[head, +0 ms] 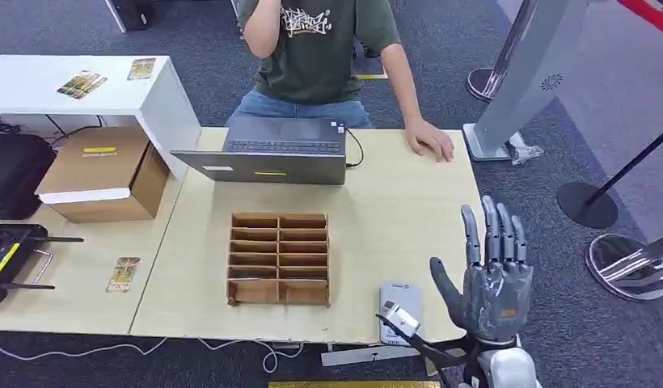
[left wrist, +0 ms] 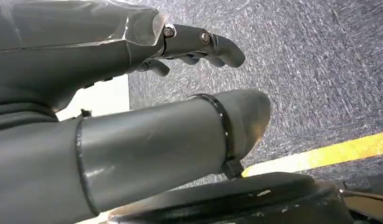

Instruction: Pass the card to the sensor for recognition and then transmit it.

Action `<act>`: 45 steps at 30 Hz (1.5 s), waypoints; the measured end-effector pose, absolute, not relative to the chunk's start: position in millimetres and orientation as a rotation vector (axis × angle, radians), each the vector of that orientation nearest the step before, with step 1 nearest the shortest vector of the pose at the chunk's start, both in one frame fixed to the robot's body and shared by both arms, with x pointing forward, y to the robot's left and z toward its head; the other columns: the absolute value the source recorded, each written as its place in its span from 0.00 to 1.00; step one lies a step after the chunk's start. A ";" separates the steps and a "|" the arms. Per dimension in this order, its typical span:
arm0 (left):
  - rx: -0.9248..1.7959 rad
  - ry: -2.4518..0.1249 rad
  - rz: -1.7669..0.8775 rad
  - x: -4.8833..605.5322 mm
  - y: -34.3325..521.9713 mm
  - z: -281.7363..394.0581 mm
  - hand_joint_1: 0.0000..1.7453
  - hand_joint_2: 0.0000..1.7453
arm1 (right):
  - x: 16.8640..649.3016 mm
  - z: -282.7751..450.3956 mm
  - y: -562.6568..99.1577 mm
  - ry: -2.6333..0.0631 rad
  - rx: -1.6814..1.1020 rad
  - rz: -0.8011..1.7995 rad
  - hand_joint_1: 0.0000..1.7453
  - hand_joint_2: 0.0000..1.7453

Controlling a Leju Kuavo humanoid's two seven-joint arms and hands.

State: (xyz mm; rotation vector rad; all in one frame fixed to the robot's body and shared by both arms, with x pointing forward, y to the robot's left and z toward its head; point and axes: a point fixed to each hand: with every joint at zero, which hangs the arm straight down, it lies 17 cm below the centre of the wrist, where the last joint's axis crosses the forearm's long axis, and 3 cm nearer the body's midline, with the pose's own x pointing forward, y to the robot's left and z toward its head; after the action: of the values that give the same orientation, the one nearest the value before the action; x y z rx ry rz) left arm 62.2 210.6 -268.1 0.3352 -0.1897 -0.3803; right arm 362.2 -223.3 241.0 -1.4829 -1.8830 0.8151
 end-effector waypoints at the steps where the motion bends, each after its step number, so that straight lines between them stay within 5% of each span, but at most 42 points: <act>1: 0.337 -0.188 -0.373 61.6 211.0 -268.1 0.00 0.00 | 361.3 240.1 -222.9 -1.879 -1.477 0.804 0.00 1.00; 20: 0.313 -0.197 -0.330 59.1 206.1 -268.6 0.00 0.00 | 357.8 220.0 -178.5 -1.819 -1.296 0.725 0.00 1.00; 45: 0.289 -0.173 -0.371 60.5 206.7 -269.9 0.00 0.00 | 344.4 170.2 -94.6 -1.842 -1.141 0.944 0.00 1.00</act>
State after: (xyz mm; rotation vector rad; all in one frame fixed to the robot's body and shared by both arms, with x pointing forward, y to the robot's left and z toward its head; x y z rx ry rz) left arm 60.5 206.7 -269.9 0.2893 -0.1735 -0.3714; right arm 344.4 -94.6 170.2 -1.1407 -1.8420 0.9439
